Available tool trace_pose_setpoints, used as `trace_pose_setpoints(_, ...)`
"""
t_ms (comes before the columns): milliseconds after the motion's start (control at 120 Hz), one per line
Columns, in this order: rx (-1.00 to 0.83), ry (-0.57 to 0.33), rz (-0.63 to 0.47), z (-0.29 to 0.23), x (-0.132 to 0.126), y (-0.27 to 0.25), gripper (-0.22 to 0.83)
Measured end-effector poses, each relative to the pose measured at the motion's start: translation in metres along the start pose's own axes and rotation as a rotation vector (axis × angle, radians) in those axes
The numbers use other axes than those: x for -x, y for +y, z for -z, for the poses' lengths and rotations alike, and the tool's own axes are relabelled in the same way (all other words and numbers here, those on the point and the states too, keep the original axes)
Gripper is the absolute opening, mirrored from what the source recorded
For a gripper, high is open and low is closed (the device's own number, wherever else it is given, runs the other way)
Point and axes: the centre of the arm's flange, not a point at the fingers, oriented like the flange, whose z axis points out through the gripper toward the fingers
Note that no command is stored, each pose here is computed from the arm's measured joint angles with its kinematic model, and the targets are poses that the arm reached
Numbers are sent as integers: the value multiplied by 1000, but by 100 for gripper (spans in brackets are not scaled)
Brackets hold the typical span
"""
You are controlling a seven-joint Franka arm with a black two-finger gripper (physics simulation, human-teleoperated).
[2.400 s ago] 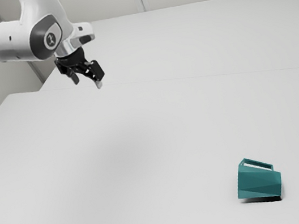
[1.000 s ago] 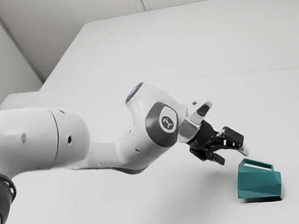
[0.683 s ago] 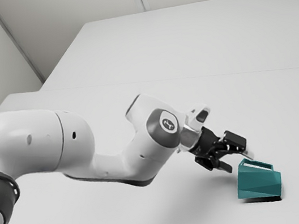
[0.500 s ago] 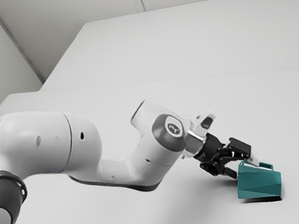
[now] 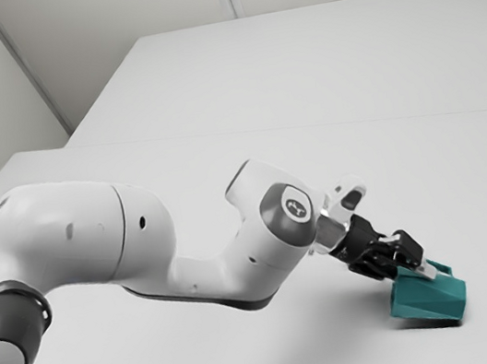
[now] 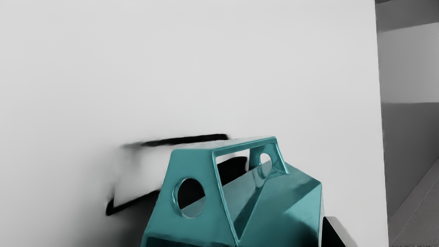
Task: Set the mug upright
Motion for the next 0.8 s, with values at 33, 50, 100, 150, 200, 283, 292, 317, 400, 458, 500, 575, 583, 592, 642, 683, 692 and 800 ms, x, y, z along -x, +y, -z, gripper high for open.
trace_pose_setpoints(33, 0, 2, -10, 1, -1, 2, 10)
trace_pose_setpoints(50, 0, 3, -15, 2, -2, 4, 8)
trace_pose_setpoints(100, -1, 7, -29, 3, -3, 6, 3)
trace_pose_setpoints(150, -1, 11, -42, 4, -4, 10, -1)
trace_pose_setpoints(200, 2, 17, -55, 6, -6, 15, -6)
trace_pose_setpoints(283, 5, 26, -70, 9, -8, 20, -10)
trace_pose_setpoints(292, 5, 26, -71, 9, -9, 20, -10)
trace_pose_setpoints(317, 5, 29, -75, 9, -9, 22, -10)
trace_pose_setpoints(400, 6, 36, -88, 12, -9, 27, -11)
trace_pose_setpoints(458, 7, 43, -101, 16, -10, 32, -11)
trace_pose_setpoints(500, 12, 55, -119, 24, -11, 41, -12)
trace_pose_setpoints(575, 20, 83, -145, 45, -14, 52, -12)
trace_pose_setpoints(583, 20, 86, -148, 47, -15, 53, -12)
trace_pose_setpoints(592, 20, 89, -150, 50, -15, 54, -12)
trace_pose_setpoints(642, 19, 113, -164, 67, -19, 57, -13)
trace_pose_setpoints(683, 13, 134, -167, 83, -24, 55, -13)
trace_pose_setpoints(692, 12, 139, -168, 86, -25, 54, -13)
trace_pose_setpoints(800, -25, 195, -165, 124, -42, 34, -13)
